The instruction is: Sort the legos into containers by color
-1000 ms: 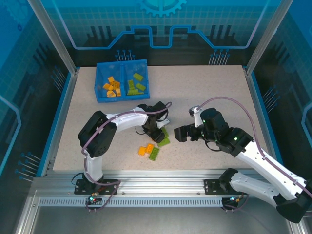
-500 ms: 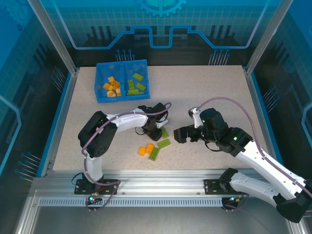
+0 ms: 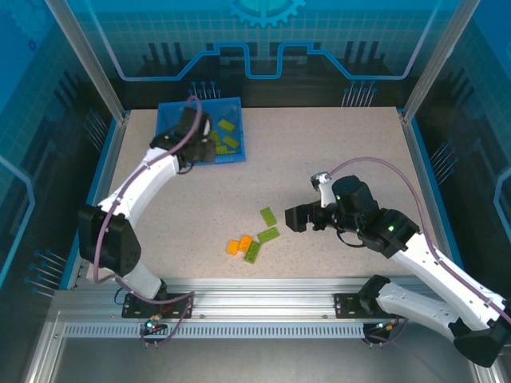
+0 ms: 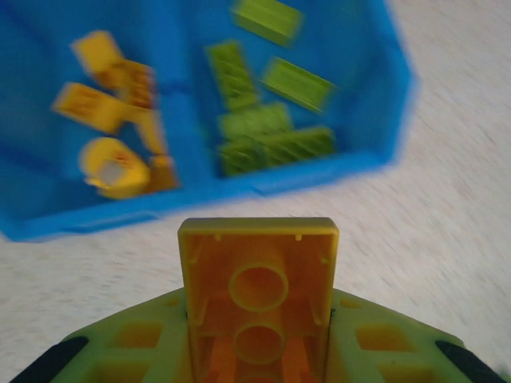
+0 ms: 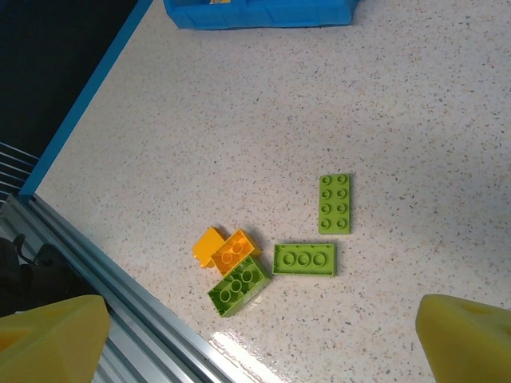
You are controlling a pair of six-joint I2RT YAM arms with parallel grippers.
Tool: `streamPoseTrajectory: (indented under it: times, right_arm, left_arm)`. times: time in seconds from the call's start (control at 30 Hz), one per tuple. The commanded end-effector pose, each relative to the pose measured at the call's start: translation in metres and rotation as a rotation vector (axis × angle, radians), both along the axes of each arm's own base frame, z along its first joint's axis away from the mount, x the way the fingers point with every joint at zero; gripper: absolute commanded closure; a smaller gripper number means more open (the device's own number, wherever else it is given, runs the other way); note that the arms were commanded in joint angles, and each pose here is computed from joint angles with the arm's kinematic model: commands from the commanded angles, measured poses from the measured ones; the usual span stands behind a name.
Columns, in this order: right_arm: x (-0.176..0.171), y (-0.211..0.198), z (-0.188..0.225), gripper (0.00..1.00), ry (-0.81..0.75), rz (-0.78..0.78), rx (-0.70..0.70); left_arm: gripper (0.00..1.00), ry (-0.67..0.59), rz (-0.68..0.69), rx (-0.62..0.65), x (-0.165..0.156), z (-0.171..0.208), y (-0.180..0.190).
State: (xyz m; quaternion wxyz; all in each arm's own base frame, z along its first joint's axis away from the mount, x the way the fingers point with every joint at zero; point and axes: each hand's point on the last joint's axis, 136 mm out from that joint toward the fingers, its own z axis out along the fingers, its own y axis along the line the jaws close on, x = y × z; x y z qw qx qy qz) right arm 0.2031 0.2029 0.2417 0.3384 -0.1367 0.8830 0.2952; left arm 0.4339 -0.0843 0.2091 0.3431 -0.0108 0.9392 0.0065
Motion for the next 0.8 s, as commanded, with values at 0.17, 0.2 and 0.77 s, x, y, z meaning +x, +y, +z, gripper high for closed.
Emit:
streamPoseTrajectory:
  times: [0.17,0.2,0.77]
  right_arm:
    - [0.000,-0.011,0.017,0.00,-0.018,-0.060,0.042]
    - [-0.001,-0.013,0.018,0.00,-0.018,-0.067,0.044]
    - [-0.014,-0.027,0.039,0.00,-0.044,-0.123,0.144]
  left_arm:
    - [0.75,0.061,0.340,-0.084,0.081,-0.031,0.086]
    - [0.76,0.066,0.358,-0.105,0.093,-0.035,0.091]
    - [0.44,-0.079,0.302,-0.371,0.202,-0.036,0.095]
